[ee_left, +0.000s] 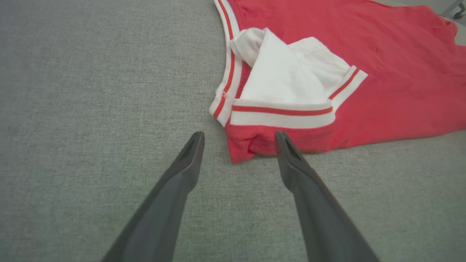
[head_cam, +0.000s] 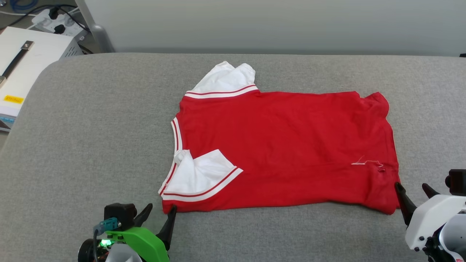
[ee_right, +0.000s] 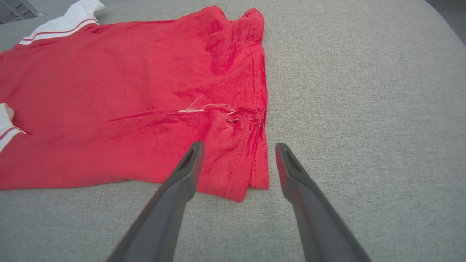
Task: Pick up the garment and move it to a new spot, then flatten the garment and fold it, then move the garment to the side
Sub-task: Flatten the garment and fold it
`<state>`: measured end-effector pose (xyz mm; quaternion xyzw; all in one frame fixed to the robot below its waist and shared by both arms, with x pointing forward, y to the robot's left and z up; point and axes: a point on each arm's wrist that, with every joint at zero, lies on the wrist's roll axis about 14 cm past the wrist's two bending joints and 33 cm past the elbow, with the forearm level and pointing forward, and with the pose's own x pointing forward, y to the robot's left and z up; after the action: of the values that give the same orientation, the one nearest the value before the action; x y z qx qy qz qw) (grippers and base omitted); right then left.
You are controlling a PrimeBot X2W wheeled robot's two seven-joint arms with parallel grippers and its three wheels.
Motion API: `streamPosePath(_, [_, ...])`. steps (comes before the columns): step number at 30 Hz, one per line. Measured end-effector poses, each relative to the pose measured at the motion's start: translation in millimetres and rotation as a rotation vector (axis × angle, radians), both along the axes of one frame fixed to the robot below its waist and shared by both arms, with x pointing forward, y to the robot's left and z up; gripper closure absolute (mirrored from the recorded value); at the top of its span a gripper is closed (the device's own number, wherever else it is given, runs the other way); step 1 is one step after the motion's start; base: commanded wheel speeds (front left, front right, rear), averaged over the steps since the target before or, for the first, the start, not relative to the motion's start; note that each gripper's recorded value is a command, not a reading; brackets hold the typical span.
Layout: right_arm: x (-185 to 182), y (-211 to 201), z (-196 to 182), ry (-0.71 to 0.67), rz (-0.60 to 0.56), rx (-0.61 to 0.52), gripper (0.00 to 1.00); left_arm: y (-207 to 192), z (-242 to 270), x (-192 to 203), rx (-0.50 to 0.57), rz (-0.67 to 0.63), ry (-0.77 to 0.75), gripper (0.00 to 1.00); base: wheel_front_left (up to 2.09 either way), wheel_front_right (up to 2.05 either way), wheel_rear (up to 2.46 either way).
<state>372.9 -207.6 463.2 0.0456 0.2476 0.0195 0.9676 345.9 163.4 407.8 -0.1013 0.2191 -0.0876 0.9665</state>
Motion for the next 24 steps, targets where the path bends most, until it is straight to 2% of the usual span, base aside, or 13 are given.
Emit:
streamPosePath(22, [-4.7,-12.5,-17.4,0.051,-0.06,-0.002,0.0,2.1,-46.7,17.8,0.044,0.005,0.19,0.01,0.0,0.0,0.0])
streamPosePath(23, [-4.4,-12.3,-18.3,0.054,-0.06,-0.003,0.0,0.9,-49.2,17.9,0.046,-0.004,0.211,0.18,0.0,0.0,0.0])
streamPosePath(24, [-4.1,-11.8,-19.1,0.056,-0.058,-0.004,0.0,0.5,-51.0,18.1,0.043,-0.006,0.229,0.78,0.0,0.0,0.0])
